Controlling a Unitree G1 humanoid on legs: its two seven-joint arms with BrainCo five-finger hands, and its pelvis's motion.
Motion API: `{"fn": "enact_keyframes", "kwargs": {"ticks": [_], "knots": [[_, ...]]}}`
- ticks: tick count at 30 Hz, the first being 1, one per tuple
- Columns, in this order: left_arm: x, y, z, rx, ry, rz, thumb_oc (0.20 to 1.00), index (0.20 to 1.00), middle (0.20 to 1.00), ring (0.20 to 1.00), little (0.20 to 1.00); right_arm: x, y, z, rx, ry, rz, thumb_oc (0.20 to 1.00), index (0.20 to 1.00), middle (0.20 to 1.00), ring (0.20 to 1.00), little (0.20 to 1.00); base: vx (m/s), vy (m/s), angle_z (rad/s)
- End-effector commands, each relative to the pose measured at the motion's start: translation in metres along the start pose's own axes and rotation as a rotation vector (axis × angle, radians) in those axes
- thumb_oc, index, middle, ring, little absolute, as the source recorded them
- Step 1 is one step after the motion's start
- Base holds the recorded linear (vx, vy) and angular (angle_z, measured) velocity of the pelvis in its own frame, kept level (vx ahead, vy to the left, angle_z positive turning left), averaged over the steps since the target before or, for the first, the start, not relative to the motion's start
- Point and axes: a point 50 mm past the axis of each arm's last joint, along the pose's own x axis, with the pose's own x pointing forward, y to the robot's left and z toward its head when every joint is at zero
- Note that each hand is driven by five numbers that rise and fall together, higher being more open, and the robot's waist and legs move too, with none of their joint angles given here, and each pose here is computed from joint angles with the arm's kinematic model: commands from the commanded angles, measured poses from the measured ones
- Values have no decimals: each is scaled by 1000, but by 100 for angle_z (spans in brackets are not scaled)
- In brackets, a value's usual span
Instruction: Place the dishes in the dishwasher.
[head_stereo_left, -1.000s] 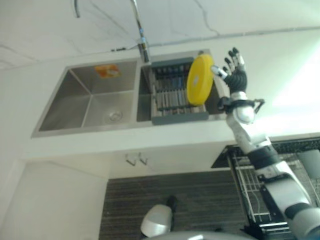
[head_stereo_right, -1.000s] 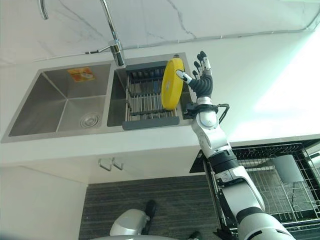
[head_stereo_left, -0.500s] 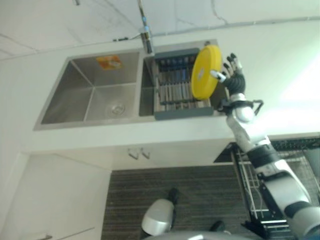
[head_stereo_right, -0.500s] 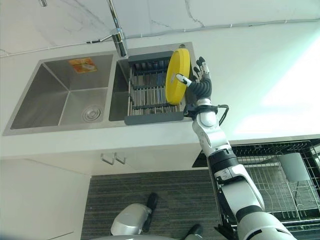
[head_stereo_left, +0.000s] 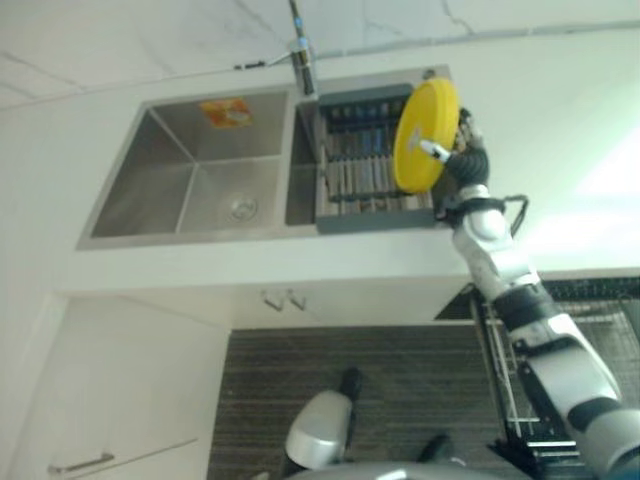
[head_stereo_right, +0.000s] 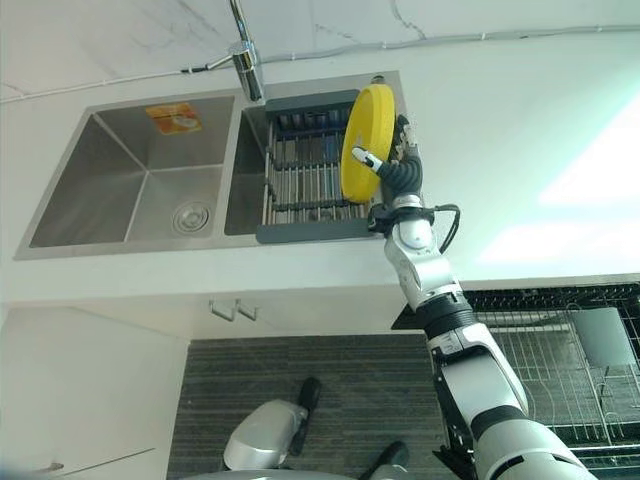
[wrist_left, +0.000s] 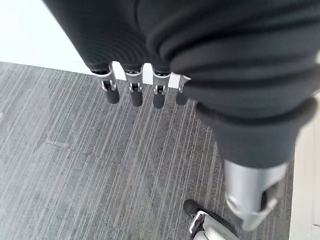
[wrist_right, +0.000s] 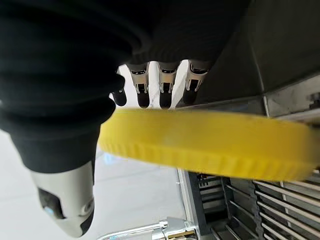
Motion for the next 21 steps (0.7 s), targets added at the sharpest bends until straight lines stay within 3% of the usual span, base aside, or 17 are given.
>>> {"fn": "enact_keyframes", "kwargs": {"ticks": [1,11,12,13,21], "knots": [[-1,25,-5,128,33,81,1000,1000,1000,1000,1000,15,7,32,24,-109,19,1000,1000,1000,1000,1000,0,0,0],[-1,24,0,138,25,66,1000,1000,1000,1000,1000,24,5,36,-27,-88,-8,1000,1000,1000,1000,1000,-5,14,0],[-1,24,1,143,21,65,1000,1000,1000,1000,1000,24,4,35,-34,-83,-23,492,492,492,492,492,0,0,0],[-1,23,2,147,18,64,1000,1000,1000,1000,1000,25,2,34,-43,-77,-43,219,219,219,219,219,0,0,0],[-1,21,7,152,5,45,1000,1000,1000,1000,1000,35,-7,41,-103,-73,-120,200,200,200,200,200,-4,9,4]]}}
